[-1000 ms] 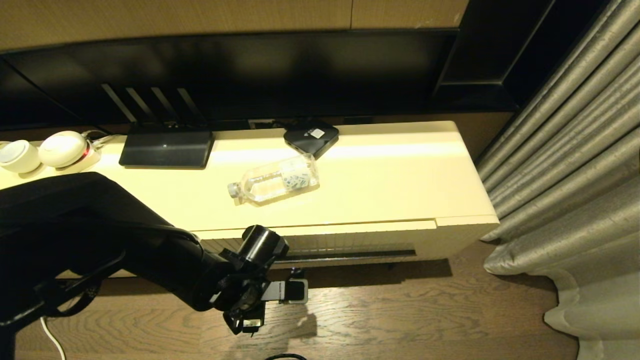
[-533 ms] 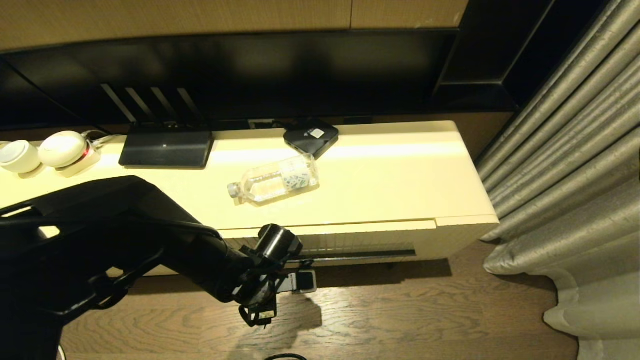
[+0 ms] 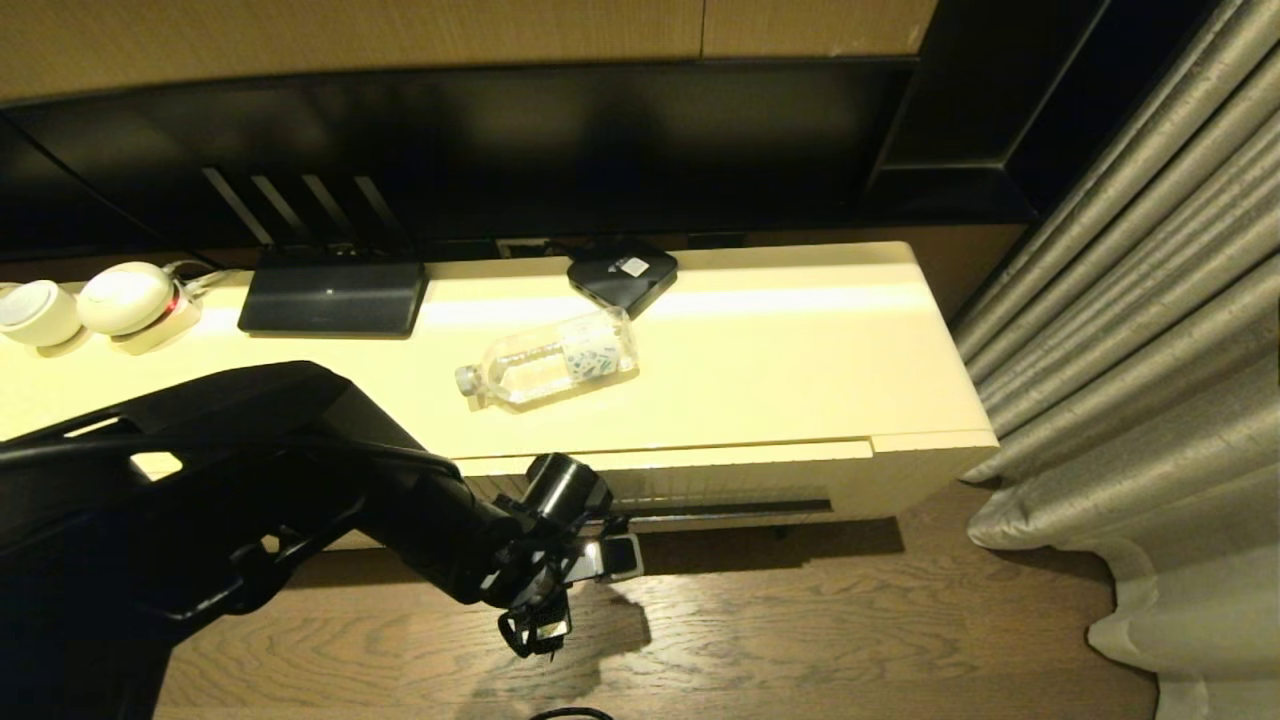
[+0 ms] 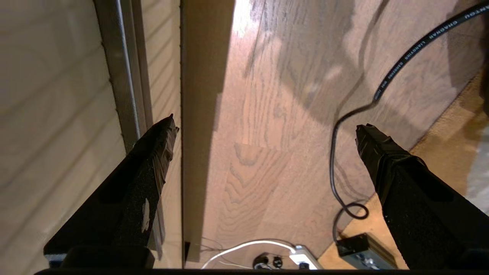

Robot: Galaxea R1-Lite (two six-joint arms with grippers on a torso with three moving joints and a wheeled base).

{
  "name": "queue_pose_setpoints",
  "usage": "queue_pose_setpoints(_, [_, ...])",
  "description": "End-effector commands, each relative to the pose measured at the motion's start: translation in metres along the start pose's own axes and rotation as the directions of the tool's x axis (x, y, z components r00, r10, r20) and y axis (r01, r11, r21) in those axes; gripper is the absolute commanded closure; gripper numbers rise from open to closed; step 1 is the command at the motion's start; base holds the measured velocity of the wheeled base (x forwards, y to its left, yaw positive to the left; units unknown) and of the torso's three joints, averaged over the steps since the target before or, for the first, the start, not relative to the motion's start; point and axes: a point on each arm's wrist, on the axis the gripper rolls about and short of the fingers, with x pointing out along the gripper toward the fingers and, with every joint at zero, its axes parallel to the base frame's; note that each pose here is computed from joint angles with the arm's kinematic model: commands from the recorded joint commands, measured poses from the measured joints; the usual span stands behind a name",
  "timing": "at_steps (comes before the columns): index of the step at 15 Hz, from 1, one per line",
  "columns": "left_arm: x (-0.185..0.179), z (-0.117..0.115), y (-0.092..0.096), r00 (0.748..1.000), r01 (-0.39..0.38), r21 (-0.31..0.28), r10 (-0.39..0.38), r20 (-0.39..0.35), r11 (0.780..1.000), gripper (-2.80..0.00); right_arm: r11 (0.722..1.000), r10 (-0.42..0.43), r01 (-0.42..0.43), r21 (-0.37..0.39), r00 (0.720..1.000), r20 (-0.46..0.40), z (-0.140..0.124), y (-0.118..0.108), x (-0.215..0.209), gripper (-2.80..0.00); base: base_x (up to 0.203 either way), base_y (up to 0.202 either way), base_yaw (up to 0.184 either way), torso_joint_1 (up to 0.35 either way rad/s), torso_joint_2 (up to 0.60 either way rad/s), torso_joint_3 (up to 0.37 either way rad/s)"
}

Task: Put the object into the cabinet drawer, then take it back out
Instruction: Open the drawer

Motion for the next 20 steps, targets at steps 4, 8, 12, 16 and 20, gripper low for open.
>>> queue_pose_setpoints(4, [-0.001, 0.000, 0.004, 1.000, -0.030, 0.101, 0.030, 0.007, 0.994, -2.80, 1.000, 0.001, -0.001, 0.000, 1.000, -0.001, 0.000, 0.000, 0.000, 0.00, 0.000, 0.000, 0.000, 0.000, 0.00, 0.000])
queue_pose_setpoints(8, [0.002, 0.002, 0.007, 0.999, -0.048, 0.172, 0.046, 0.015, 0.984, -2.80, 1.000, 0.001, -0.001, 0.000, 1.000, -0.001, 0.000, 0.000, 0.000, 0.00, 0.000, 0.000, 0.000, 0.000, 0.00, 0.000])
queue_pose_setpoints(12, [0.004, 0.003, 0.015, 0.995, -0.096, 0.207, 0.098, -0.001, 0.974, -2.80, 1.000, 0.001, -0.001, 0.000, 1.000, -0.001, 0.000, 0.000, 0.000, 0.00, 0.000, 0.000, 0.000, 0.000, 0.00, 0.000])
queue_pose_setpoints(16, [0.015, 0.004, 0.015, 0.993, -0.107, 0.214, 0.115, -0.025, 0.971, -2.80, 1.000, 0.001, -0.001, 0.000, 1.000, -0.001, 0.000, 0.000, 0.000, 0.00, 0.000, 0.000, 0.000, 0.000, 0.00, 0.000])
queue_pose_setpoints(20, [0.024, 0.006, 0.015, 0.992, -0.111, 0.219, 0.121, -0.034, 0.969, -2.80, 1.000, 0.001, -0.001, 0.000, 1.000, -0.001, 0.000, 0.000, 0.000, 0.00, 0.000, 0.000, 0.000, 0.000, 0.00, 0.000])
